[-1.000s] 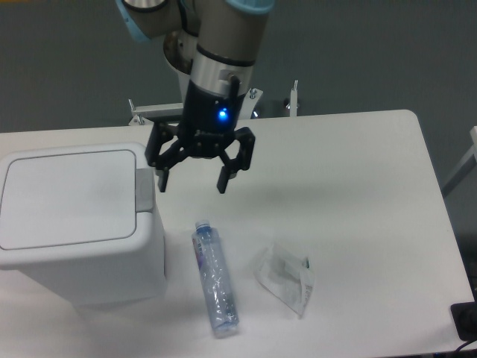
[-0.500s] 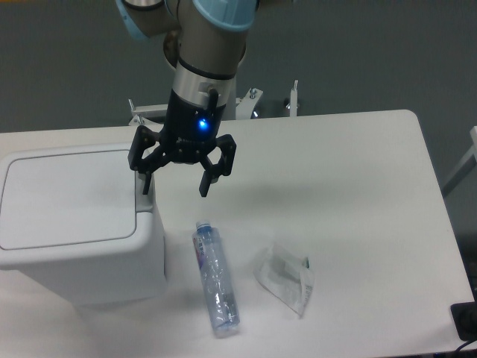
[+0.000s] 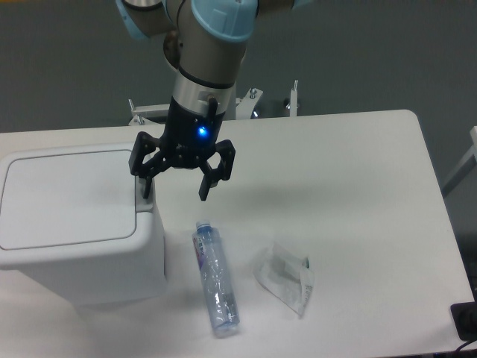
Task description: Open the trash can
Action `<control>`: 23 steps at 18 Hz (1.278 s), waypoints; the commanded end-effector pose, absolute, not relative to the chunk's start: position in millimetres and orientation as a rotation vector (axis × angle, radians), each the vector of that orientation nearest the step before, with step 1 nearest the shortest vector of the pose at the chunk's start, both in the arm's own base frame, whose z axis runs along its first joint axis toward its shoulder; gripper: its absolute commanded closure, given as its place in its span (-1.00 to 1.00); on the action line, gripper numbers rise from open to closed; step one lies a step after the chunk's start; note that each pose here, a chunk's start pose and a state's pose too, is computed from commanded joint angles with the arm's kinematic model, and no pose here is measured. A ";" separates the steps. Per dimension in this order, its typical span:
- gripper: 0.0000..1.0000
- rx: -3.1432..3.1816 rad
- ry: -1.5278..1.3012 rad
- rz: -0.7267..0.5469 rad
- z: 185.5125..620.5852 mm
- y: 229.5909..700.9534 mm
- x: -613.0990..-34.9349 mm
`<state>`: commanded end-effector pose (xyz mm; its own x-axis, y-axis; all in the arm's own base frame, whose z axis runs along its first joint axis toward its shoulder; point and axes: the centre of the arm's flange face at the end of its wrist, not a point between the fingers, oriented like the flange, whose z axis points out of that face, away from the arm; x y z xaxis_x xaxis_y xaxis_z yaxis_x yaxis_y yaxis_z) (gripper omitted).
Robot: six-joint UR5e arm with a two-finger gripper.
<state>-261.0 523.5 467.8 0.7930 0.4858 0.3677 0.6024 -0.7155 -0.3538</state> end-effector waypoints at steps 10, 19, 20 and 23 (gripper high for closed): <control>-1.00 -2.511 -0.809 -0.332 469.4 524.0 -262.9; -1.00 -2.364 -0.722 0.104 577.0 486.7 -355.3; -1.00 -2.391 -0.729 0.173 575.8 476.5 -378.9; -1.00 -2.500 -0.617 0.312 569.6 432.3 -431.7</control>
